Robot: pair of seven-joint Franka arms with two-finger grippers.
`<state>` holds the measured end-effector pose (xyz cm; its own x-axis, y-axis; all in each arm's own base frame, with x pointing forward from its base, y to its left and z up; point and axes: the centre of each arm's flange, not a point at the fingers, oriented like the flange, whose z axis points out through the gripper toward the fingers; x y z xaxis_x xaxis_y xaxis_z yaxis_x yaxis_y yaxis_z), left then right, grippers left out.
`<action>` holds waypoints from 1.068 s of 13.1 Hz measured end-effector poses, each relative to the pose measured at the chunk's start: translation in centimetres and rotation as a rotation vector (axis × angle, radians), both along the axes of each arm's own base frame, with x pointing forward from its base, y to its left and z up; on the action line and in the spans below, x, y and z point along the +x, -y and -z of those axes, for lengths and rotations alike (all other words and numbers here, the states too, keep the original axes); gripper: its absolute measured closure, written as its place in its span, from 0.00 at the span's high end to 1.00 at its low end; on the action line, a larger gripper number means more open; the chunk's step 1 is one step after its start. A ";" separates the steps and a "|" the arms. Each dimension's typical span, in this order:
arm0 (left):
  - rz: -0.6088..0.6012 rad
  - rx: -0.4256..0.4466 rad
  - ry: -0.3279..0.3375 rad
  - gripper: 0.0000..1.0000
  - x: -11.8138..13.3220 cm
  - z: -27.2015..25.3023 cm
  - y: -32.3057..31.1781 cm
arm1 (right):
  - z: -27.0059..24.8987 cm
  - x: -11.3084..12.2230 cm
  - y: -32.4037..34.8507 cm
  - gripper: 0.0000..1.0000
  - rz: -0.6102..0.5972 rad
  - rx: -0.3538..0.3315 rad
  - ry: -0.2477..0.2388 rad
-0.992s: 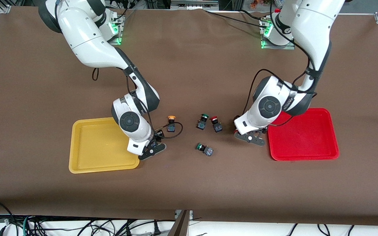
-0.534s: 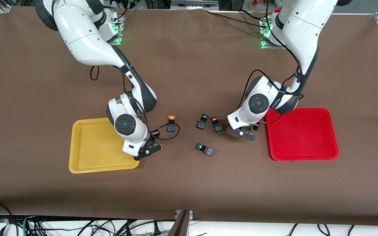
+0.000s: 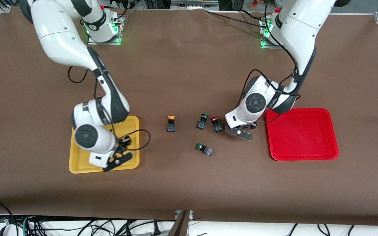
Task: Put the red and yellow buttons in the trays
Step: 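Place the orange button in the yellow tray while the left gripper carries the red button, then release the red button in the red tray while the right gripper grasps another orange button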
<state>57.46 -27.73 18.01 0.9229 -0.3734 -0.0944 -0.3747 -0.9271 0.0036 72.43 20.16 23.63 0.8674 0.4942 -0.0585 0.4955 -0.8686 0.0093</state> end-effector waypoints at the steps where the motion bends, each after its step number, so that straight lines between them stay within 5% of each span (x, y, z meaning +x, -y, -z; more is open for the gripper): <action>1: 0.001 -0.001 0.003 0.41 0.1 -0.1 0.1 | 1.3 0.0 0.7 0.47 0.003 0.003 0.007; 6: -0.051 0.019 0.040 0.41 3.0 -6.9 -2.8 | 2.5 -1.1 -0.6 0.98 0.076 0.035 -0.017; 9: -0.066 0.046 0.001 0.41 5.9 -11.8 -12.8 | -1.1 -2.8 -7.6 0.99 0.206 0.040 -0.027; 14: -0.075 0.052 -0.105 0.41 6.4 -5.6 -23.0 | 0.2 -8.4 -18.8 0.99 0.434 0.059 -0.065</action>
<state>63.82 -4.73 23.61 0.9322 -0.2954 -0.2089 -0.3040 -0.9526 -0.0095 64.02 38.98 23.45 0.9907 0.0887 -0.1030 0.0823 -0.9945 -0.0653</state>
